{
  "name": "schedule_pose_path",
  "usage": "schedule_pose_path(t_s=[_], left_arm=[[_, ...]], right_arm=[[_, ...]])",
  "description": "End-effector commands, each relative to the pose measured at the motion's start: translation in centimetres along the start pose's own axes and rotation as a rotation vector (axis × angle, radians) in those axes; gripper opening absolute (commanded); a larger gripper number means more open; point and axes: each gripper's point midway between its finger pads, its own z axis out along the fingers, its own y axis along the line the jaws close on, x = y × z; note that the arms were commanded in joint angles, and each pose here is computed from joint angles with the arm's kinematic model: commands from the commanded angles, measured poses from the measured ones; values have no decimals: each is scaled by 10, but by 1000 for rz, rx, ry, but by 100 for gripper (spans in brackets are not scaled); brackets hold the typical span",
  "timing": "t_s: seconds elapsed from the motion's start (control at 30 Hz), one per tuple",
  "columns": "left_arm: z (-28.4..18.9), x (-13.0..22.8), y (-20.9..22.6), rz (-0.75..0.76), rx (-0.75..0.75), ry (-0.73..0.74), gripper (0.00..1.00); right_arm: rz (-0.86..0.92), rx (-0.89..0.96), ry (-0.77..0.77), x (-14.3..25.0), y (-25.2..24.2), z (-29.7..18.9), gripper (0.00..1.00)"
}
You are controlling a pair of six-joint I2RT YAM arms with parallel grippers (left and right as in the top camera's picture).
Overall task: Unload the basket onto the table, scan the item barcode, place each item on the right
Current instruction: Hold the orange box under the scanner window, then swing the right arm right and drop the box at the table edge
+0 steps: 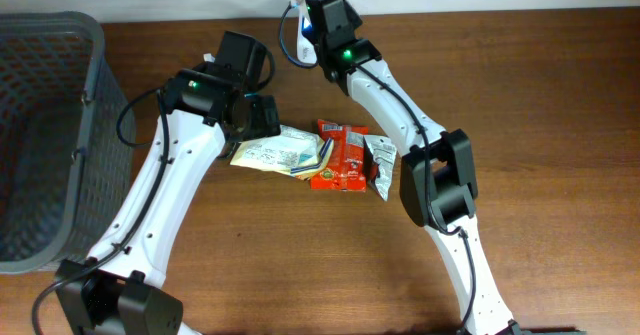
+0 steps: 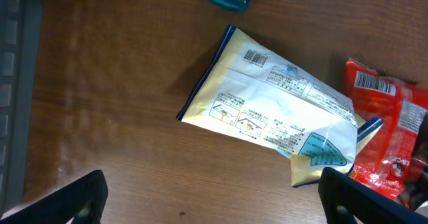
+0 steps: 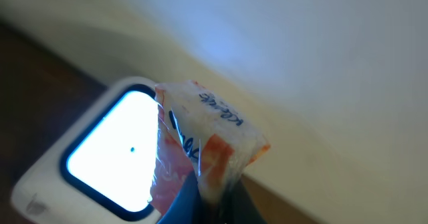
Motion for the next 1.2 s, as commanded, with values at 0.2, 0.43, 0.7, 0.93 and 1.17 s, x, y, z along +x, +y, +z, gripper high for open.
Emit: schedule_pose_path(t_s=[0.2,0.43,0.7,0.93,1.17], left_arm=[[0,0,1,-9,-7,-2,99],[0,0,1,-8,-7,-2,99],[0,0,1,-8,-7,-2,99],[0,0,1,-8,-7,-2,99],[0,0,1,-9,-7,-2,99]], right_arm=[[806,463,421,166,-287,-72,4],[909,654,897,366,-381,-155,4],[1098,788,1025,483,-435,-223,4],[1227,691,976,522,-420,-206,8],[1278,463,954,506,-393,-189,89]])
